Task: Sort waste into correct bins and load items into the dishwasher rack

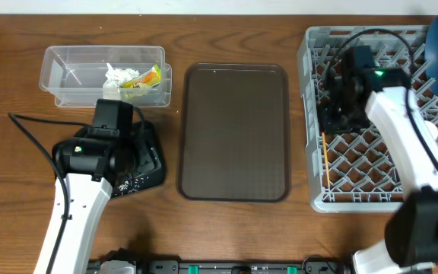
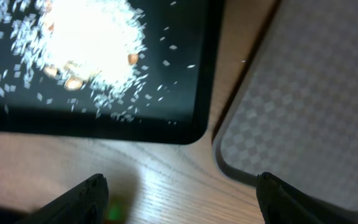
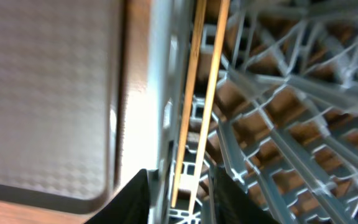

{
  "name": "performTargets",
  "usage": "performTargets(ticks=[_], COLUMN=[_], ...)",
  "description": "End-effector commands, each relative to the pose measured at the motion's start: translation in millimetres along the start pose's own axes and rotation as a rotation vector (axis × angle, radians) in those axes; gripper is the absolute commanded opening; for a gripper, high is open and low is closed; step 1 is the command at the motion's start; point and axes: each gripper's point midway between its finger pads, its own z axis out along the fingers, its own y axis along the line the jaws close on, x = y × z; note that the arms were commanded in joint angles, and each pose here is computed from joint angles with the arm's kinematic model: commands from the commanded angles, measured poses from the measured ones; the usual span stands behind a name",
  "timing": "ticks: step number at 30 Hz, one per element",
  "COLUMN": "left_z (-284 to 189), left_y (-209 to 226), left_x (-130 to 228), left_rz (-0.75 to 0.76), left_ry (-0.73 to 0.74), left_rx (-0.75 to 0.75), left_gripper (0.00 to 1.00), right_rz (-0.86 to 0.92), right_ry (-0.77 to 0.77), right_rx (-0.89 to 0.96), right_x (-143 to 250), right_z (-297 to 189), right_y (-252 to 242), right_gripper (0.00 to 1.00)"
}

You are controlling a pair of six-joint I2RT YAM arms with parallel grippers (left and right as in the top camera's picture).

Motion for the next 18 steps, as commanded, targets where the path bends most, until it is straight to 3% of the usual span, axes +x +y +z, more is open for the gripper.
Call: performTargets(ticks=[1, 3, 6, 10, 18], left_z=[-2.3, -3.0, -4.6, 0.7, 0.3], left_y=[-21.0, -38.3, -65.6, -70.1, -7.9], left_x=[-2.9, -6.5, -9.4, -2.7, 28.3], left_rz=[0.156, 0.241, 0.349, 0.394, 0.314], left_ry=[-0.030, -0.069, -0.122, -0.095, 0.092], left_rx=[0.048, 0.083, 0.136, 0.130, -0.044], left_gripper=[0.79, 0.79, 0.79, 0.79, 0.79], right_rz=[-0.041, -0.077, -0.124, -0.099, 0.058], right_ry=[-0.124, -0.169, -0.222, -0.231, -0.136], right_rx=[-0.101, -0.186, -0.315, -0.297, -0.168], right_x=[-14.7, -22.0, -32.8, -36.1, -9.4], right_z=[-29.3, -36.0, -43.1, -42.5, -42.2], right_y=[23.7, 39.0, 61.3, 55.8, 16.2], right_gripper=[0.37, 0.43, 0.61, 0.82, 0.92])
